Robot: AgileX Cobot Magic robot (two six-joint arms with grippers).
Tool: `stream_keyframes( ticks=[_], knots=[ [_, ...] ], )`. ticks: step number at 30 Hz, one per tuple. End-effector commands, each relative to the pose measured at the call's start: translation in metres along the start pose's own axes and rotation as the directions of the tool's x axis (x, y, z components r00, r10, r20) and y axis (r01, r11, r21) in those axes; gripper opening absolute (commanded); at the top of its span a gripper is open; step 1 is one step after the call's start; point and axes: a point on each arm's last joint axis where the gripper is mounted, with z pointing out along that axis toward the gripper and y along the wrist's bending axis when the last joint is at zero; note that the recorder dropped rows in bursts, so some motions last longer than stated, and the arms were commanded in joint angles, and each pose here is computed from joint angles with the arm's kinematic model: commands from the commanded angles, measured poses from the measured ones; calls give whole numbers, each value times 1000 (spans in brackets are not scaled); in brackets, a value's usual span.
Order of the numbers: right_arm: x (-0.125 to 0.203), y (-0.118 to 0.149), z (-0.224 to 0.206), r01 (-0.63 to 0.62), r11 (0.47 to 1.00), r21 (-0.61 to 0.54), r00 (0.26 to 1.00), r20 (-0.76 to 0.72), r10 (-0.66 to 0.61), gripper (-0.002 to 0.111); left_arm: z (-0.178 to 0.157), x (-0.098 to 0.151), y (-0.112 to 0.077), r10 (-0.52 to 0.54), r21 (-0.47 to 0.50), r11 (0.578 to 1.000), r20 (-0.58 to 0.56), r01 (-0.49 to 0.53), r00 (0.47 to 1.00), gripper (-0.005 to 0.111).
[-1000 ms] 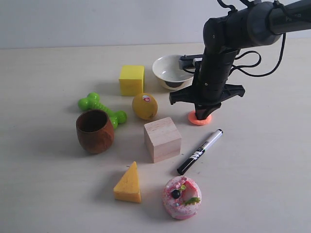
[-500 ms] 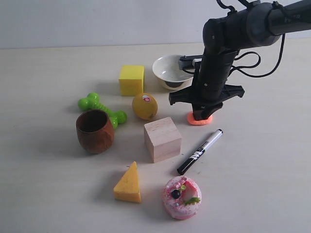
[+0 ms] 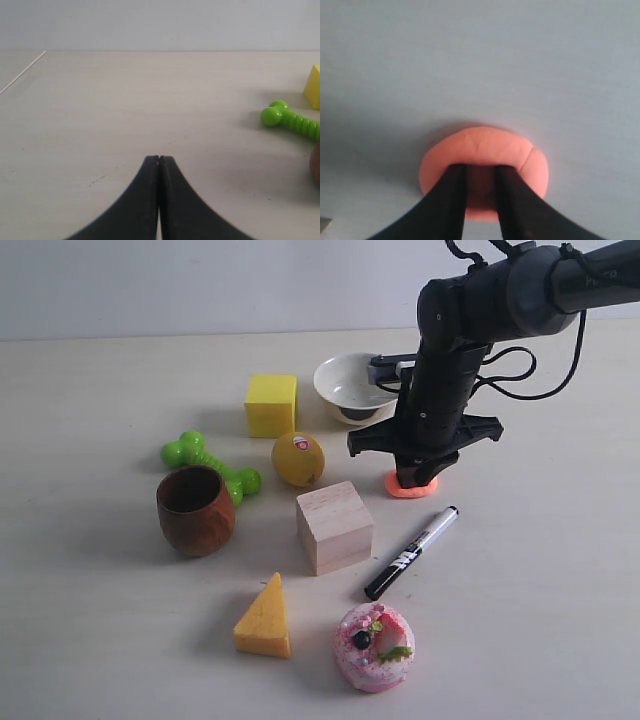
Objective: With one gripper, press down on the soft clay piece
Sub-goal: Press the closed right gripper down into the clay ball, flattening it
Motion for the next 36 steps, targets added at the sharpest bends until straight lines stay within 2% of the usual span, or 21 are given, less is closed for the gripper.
stream_keyframes(
  ticks=[1, 11, 19, 36],
  knots=[
    [5, -3, 23, 8, 1000, 21, 998, -58, -7, 26, 0, -1, 0, -2, 5, 1000, 15, 2, 1000, 0],
    [5, -1, 16, -7, 1000, 0, 999, -48, 7, 26, 0, -1, 0, -2, 5, 1000, 15, 2, 1000, 0],
    [5, -1, 15, -6, 1000, 0, 999, -42, 6, 21, 0, -1, 0, -2, 5, 1000, 15, 2, 1000, 0],
    [3, 0, -6, -6, 1000, -15, 1000, 7, 6, 21, 0, -1, 0, -2, 5, 1000, 15, 2, 1000, 0]
  ],
)
